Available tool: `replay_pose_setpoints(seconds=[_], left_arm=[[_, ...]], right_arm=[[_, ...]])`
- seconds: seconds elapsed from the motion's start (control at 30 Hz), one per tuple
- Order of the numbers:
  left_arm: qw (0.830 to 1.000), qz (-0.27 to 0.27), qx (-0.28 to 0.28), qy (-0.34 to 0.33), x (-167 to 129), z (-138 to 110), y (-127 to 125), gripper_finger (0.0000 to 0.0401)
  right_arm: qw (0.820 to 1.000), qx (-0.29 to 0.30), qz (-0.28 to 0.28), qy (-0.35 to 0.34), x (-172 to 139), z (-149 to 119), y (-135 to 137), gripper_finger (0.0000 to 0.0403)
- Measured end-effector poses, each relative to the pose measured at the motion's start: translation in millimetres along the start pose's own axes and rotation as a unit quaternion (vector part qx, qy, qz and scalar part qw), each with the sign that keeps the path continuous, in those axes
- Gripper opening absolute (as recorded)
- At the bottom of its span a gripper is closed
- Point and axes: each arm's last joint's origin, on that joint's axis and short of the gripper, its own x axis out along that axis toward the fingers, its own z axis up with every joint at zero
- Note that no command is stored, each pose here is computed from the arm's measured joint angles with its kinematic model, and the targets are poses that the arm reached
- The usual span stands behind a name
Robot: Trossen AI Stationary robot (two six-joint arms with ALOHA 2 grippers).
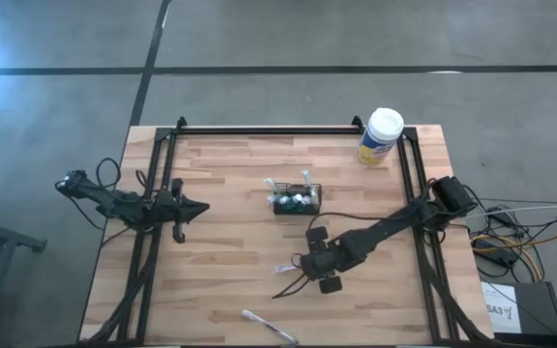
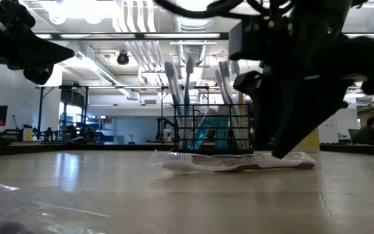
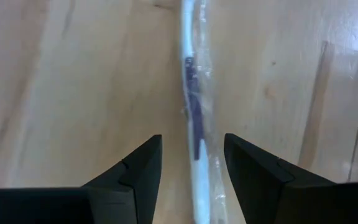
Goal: Pick & Place toothbrushing station
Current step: Put the top violet toothbrush into the black wire organizer
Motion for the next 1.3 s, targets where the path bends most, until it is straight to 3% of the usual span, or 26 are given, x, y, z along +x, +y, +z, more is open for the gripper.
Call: replay_pose_setpoints(seconds=[0.53,0.9,1.07,1.2,1.3], left_arm=[[1.0,0.0,0.004,0.0,0.0,-0.1,0.0,0.0014],[1.0,0.0,0.011,0.0,0.0,0.0,0.0,0.0016],[1.0,-0.002,0.001,-0.014,0.3,1.8,-0.5,0.0017],[0.998,-0.012,-0.025,-0.055,-0.4,11.2,-1.7,0.0018],[0.997,-0.015,-0.033,-0.07,-0.8,14.6,-1.9,0.0016]], right_arm=[[0.999,0.02,-0.002,-0.027,19.3,-16.0,-10.5,0.0148],[1.0,0.015,0.003,-0.026,19.3,-17.8,-10.0,0.0024],[0.999,0.012,-0.005,-0.04,9.0,-9.2,-12.4,0.0022],[0.996,0.018,-0.003,-0.089,-15.1,3.4,-13.0,0.0023],[0.99,0.007,-0.037,-0.137,-34.7,8.5,-10.8,0.0023]])
